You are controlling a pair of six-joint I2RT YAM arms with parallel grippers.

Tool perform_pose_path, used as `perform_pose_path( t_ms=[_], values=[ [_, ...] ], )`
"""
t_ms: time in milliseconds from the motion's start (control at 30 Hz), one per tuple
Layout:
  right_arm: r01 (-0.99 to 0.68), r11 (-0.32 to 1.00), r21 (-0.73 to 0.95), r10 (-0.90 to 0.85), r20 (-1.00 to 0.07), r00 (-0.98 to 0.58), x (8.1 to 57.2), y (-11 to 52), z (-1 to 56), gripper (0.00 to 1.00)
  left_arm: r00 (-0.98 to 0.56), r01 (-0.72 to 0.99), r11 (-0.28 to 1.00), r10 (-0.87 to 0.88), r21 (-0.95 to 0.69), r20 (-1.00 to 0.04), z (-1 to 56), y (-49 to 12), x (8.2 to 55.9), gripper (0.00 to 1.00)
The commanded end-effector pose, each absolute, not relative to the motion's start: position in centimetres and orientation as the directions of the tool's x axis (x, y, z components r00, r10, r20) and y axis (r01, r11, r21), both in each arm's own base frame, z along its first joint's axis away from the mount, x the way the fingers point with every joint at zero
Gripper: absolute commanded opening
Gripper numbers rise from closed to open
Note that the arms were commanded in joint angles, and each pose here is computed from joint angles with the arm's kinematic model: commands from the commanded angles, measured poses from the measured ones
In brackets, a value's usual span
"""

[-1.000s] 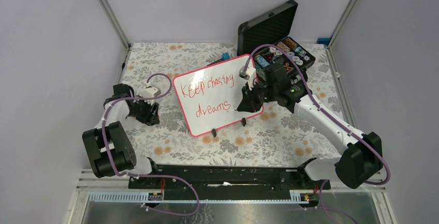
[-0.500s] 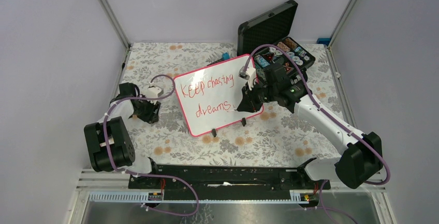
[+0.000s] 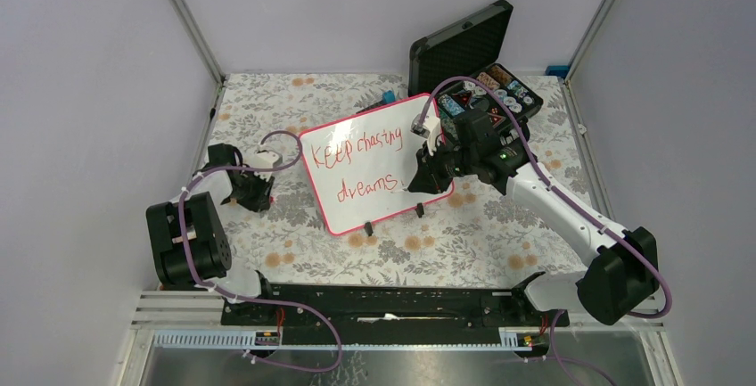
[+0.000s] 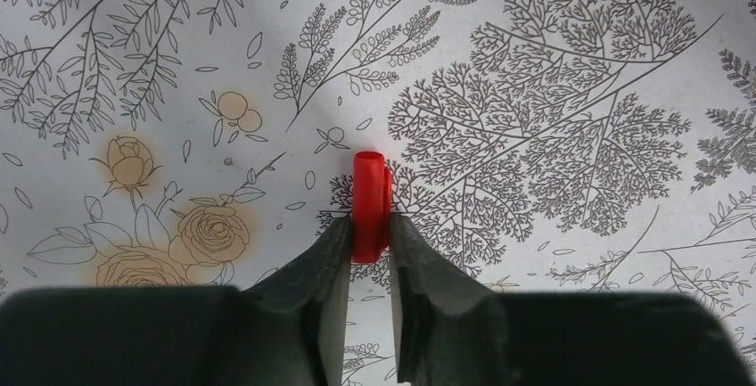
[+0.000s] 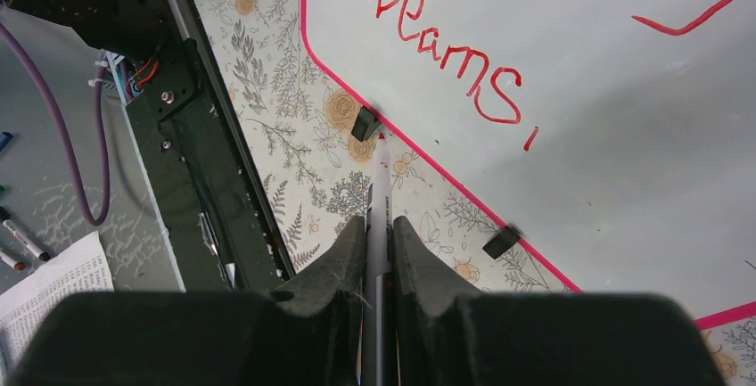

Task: Write a sentence on the whiteboard
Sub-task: Pick up the pen cap from the center of the board, then insert the whiteboard marker without the cap into the pen cap.

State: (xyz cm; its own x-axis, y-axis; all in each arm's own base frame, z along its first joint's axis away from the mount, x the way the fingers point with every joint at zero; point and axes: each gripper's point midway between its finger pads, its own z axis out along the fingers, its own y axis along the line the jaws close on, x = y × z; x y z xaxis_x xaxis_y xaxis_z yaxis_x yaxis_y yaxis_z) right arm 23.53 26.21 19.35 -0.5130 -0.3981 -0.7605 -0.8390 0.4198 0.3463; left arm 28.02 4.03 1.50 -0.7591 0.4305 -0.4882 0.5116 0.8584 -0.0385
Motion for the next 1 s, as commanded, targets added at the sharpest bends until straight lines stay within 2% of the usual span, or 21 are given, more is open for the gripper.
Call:
perform_pose_path(
  t_ms=[0, 233, 500, 733, 800, 967],
  values=[
    [-0.848, 0.398, 0.350, -0.386, -0.775, -0.501, 23.8, 26.7, 20.1, 0.00, -0.758, 0.529, 0.847, 0.447, -0.047, -0.475, 0.3, 3.9, 27.7, 0.19],
    [-0.849, 0.397, 0.349, -0.381, -0.779, -0.499, 23.9, 26.8, 20.6, 0.00, -0.745, 0.540, 0.840, 0.451, -0.048, -0.491, 2.4, 3.6, 27.8, 0.00],
    [-0.853, 0.403, 0.331, -0.383, -0.786, -0.485, 24.3, 26.8, 21.2, 0.00, -0.724, 0.533, 0.846, 0.445, -0.018, -0.526, 7.3, 3.9, 28.6, 0.00],
    [-0.852, 0.413, 0.321, -0.371, -0.796, -0.479, 24.6, 26.7, 22.0, 0.00, -0.653, 0.470, 0.882, 0.336, -0.016, -0.678, 17.0, 4.9, 31.6, 0.00],
    [-0.852, 0.411, 0.325, -0.364, -0.798, -0.480, 24.7, 26.9, 22.4, 0.00, -0.574, 0.513, 0.858, 0.344, 0.001, -0.743, 20.7, 3.5, 32.1, 0.00],
    [-0.843, 0.419, 0.338, -0.333, -0.806, -0.489, 25.2, 26.9, 23.6, 0.00, -0.431, 0.657, 0.754, 0.386, 0.010, -0.816, 26.6, -2.4, 31.2, 0.00]
  ],
)
